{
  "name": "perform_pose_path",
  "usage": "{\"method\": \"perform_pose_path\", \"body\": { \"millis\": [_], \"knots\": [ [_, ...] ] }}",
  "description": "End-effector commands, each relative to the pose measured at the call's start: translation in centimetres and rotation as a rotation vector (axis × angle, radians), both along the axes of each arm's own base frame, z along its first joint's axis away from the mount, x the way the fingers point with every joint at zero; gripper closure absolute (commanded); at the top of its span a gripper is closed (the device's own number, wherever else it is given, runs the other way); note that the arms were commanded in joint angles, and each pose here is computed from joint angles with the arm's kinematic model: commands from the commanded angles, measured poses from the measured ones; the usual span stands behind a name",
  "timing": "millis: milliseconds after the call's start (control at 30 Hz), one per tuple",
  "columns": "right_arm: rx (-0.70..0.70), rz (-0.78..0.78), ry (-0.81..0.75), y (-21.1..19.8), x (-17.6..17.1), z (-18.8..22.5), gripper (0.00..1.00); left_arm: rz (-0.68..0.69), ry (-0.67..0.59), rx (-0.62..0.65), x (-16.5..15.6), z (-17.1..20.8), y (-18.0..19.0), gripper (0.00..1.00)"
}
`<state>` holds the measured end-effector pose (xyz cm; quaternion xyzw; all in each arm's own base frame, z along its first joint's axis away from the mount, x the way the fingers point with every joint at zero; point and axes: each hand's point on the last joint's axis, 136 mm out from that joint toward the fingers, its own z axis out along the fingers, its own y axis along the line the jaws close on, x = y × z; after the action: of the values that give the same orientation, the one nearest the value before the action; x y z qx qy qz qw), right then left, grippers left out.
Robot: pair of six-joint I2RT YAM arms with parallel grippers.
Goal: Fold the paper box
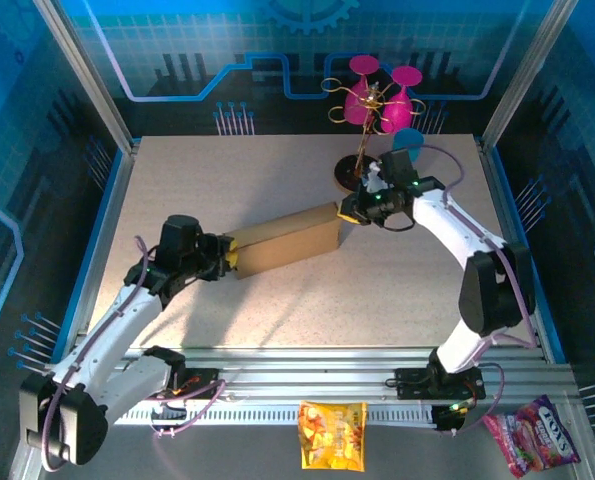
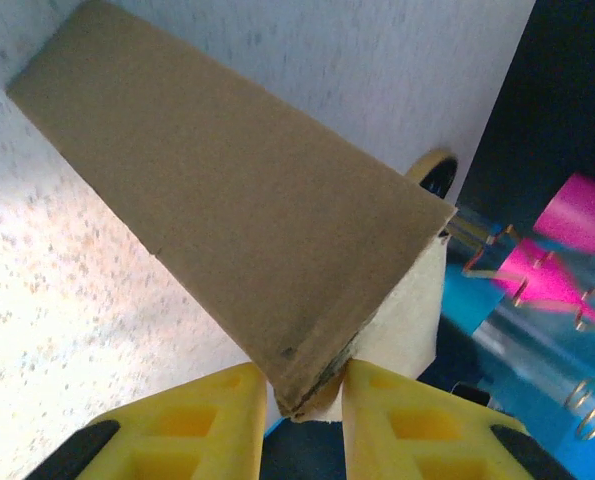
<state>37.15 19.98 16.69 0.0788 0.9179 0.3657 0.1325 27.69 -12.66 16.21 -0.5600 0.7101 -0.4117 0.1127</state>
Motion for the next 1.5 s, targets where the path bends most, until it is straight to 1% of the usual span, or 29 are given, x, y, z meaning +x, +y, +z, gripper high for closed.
{"method": "perform_pose_path", "body": {
  "millis": [0,133,200,267,333,400,500,533,567,600,633,800,900,933,1000,1067,1133,1167,1200,1233,1267,1300,1333,1400,1467],
  "knots": [
    [-0.111,0.001,0.015,-3.4,-3.1,-2.5,0.85,-0.212,0.150,0.065,-4.9,-4.8,-2.2,0.72],
    [-0.149,-0.021,0.053,-5.2,-6.7,-4.6,0.83,-0.263,0.185,0.081,-7.6,-7.4,-2.9,0.70],
    [-0.195,-0.062,0.087,-6.5,-8.6,-6.0,0.83,-0.278,0.193,0.085,-8.5,-8.5,-3.1,0.69],
    [-0.248,-0.127,0.090,-8.1,-10.0,-6.5,0.82,-0.304,0.184,0.092,-9.0,-8.9,-3.4,0.66],
    [-0.312,-0.200,0.064,-9.7,-10.5,-6.0,0.76,-0.347,0.135,0.127,-8.6,-7.8,-3.5,0.61],
    [-0.370,-0.277,0.015,-11.4,-10.5,-4.7,0.66,-0.378,0.085,0.199,-8.0,-5.9,-3.1,0.51],
    [-0.446,-0.352,-0.053,-13.2,-10.4,-2.5,0.54,-0.403,0.012,0.304,-7.0,-2.7,-2.2,0.41],
    [-0.457,-0.376,-0.104,-13.6,-9.8,-0.8,0.48,-0.402,-0.014,0.350,-6.5,-1.5,-1.7,0.32],
    [-0.463,-0.390,-0.144,-13.8,-9.5,0.2,0.43,-0.393,-0.042,0.392,-6.0,-0.2,-1.0,0.14],
    [-0.465,-0.401,-0.176,-14.0,-9.2,1.0,0.27,-0.386,-0.070,0.420,-5.4,0.8,-0.5,0.01],
    [-0.464,-0.403,-0.213,-14.0,-8.8,1.8,0.00,-0.370,-0.097,0.443,-4.8,1.8,0.1,0.01],
    [-0.469,-0.392,-0.351,-14.3,-7.3,5.2,0.00,-0.256,-0.214,0.477,-1.5,4.6,3.3,0.01],
    [-0.533,-0.402,-0.397,-15.3,-6.9,6.6,0.00,-0.210,-0.229,0.559,-0.4,5.0,5.4,0.01],
    [-0.564,-0.408,-0.429,-15.8,-6.7,7.1,0.00,-0.193,-0.219,0.614,-0.2,5.1,6.3,0.01],
    [-0.641,-0.469,-0.471,-17.6,-6.6,7.6,0.00,-0.133,-0.168,0.740,-0.3,5.0,8.8,0.01],
    [-0.710,-0.549,-0.485,-19.6,-6.8,7.5,0.00,-0.025,-0.080,0.886,-1.1,4.8,12.2,0.01],
    [-0.749,-0.479,-0.625,-19.4,-5.8,7.0,0.00,0.050,-0.044,1.035,-1.5,5.1,14.9,0.01],
    [-0.763,-0.485,-0.683,-19.6,-5.5,6.7,0.00,0.060,-0.045,1.112,-1.4,5.2,15.9,0.01],
    [-0.778,-0.496,-0.728,-19.8,-5.3,6.5,0.00,0.038,-0.078,1.190,-0.7,5.4,16.3,0.01],
    [-0.804,-0.492,-0.773,-20.0,-5.1,5.7,0.00,-0.035,-0.135,1.283,0.2,5.2,16.3,0.01],
    [-0.835,-0.479,-0.803,-20.1,-4.8,4.8,0.00,-0.078,-0.156,1.365,0.7,4.8,16.5,0.01],
    [-0.864,-0.460,-0.810,-20.2,-4.5,3.9,0.00,-0.101,-0.144,1.424,0.7,4.3,17.0,0.01],
    [-0.886,-0.435,-0.803,-20.3,-4.1,2.7,0.00,-0.157,-0.140,1.487,1.1,3.6,17.3,0.01],
    [-0.906,-0.372,-0.770,-20.4,-3.1,0.1,0.00,-0.298,-0.141,1.547,2.1,1.3,17.1,0.01],
    [-0.892,-0.337,-0.764,-20.3,-2.0,-1.8,0.00,-0.391,-0.169,1.542,3.0,-0.7,16.7,0.01]
  ]
}}
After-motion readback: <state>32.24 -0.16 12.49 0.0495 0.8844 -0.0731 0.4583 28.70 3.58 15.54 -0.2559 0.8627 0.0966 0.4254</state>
